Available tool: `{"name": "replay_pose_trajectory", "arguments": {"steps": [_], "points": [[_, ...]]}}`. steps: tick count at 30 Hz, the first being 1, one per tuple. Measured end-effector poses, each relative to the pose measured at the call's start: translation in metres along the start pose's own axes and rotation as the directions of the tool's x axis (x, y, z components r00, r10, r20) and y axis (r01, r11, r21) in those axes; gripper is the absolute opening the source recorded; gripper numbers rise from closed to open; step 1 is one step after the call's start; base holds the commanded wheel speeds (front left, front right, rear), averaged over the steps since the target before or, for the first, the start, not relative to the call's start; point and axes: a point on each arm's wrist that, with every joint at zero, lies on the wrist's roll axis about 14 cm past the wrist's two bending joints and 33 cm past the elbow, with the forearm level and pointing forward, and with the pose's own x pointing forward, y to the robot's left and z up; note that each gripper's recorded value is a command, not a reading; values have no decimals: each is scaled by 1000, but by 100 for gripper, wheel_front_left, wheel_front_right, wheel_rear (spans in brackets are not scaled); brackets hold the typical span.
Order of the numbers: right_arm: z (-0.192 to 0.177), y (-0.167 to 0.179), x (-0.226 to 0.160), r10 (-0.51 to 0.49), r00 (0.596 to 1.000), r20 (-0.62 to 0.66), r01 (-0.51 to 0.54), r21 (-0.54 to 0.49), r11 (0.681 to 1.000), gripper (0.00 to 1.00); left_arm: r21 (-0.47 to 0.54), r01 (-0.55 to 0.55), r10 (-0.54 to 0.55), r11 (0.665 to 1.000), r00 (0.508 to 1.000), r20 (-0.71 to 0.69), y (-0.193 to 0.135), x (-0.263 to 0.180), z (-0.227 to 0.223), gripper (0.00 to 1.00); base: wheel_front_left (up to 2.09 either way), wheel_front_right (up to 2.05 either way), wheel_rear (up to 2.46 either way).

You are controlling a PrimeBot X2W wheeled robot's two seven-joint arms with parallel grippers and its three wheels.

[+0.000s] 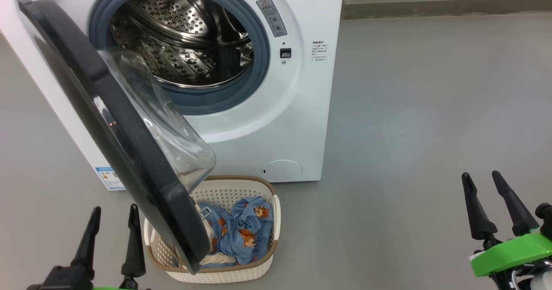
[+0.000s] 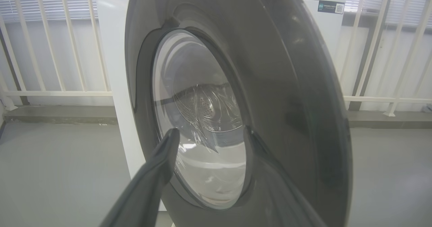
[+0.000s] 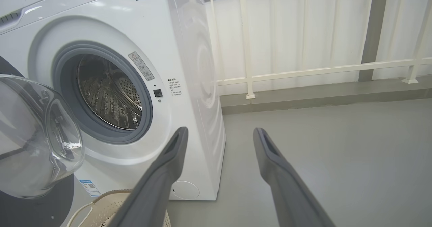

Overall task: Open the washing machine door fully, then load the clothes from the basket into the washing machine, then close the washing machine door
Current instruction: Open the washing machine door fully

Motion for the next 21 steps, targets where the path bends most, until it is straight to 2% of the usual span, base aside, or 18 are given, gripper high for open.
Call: {"name": "replay_pose_trajectory", "arguments": {"steps": [21], "points": [[-4, 5, 1, 12, 1000, -9, -12, 5, 1000, 100, -1, -1, 1, 1000, 1000, -16, 0, -1, -5, 100, 0, 0, 0]]}}
